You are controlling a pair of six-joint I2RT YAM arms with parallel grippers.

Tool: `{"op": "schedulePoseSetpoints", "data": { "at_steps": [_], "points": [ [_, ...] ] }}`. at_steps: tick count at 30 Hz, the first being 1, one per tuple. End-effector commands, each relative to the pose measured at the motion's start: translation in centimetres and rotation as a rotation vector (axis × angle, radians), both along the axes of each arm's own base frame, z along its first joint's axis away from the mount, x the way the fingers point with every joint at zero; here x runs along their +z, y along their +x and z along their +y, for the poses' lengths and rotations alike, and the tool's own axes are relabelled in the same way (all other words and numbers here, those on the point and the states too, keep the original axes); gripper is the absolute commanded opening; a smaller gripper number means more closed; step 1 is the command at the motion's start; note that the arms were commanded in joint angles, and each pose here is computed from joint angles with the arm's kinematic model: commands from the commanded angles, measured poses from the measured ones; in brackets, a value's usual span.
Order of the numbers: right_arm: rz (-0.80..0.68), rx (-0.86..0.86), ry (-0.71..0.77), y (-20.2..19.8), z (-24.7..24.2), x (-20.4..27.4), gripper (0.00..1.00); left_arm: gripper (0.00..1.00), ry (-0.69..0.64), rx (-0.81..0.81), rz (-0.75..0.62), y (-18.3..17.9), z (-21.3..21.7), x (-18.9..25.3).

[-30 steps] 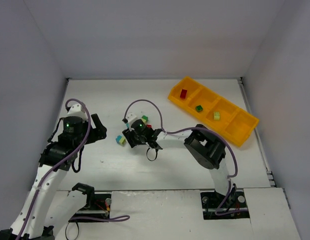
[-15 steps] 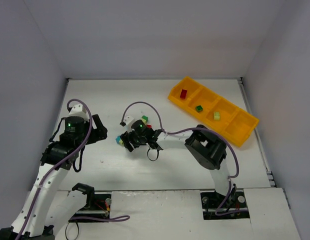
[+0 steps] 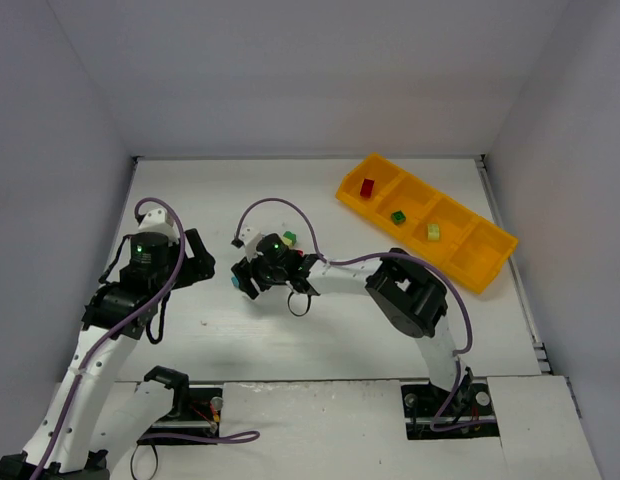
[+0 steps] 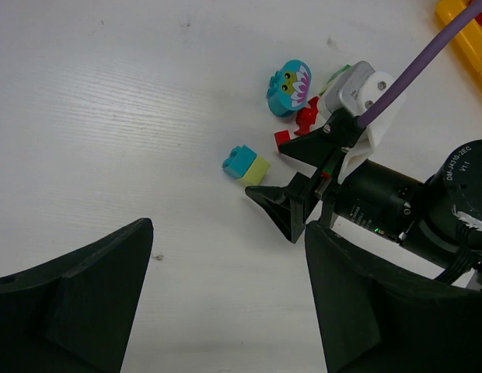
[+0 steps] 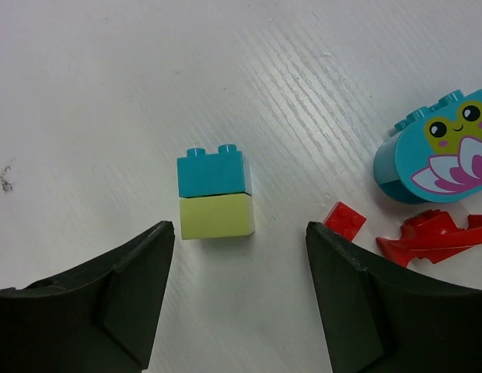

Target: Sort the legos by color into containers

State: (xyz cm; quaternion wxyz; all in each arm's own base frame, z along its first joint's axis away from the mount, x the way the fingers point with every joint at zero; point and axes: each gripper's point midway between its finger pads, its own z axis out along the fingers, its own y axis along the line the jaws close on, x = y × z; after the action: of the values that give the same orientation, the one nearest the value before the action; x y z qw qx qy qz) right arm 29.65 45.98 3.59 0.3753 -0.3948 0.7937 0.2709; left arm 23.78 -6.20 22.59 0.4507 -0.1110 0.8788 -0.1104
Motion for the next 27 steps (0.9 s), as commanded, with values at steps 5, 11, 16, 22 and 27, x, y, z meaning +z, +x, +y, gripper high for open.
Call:
{"op": "schedulePoseSetpoints", "data": {
  "at_steps": [5,11,16,22,27],
  "points": [
    [-0.052,0.04,0.064,0.4,2.11,2.46,0.62,0.73,-0.015,0.006,-0.054,1.05,-0.15,1.53],
    [-0.054,0.048,0.064,0.39,2.35,2.34,0.58,0.73,-0.017,0.006,-0.051,1.11,-0.2,1.48],
    [-0.057,0.06,0.066,0.31,2.69,2.36,0.56,0.73,-0.016,0.006,-0.048,1.1,-0.2,1.42],
    [-0.057,0.063,0.061,0.34,2.75,2.1,0.5,0.73,-0.017,0.005,-0.046,1.07,-0.22,1.39],
    [-0.058,0.06,0.057,0.29,2.54,2.0,0.38,0.73,-0.019,0.004,-0.049,1.08,-0.25,1.52]
  ]
}}
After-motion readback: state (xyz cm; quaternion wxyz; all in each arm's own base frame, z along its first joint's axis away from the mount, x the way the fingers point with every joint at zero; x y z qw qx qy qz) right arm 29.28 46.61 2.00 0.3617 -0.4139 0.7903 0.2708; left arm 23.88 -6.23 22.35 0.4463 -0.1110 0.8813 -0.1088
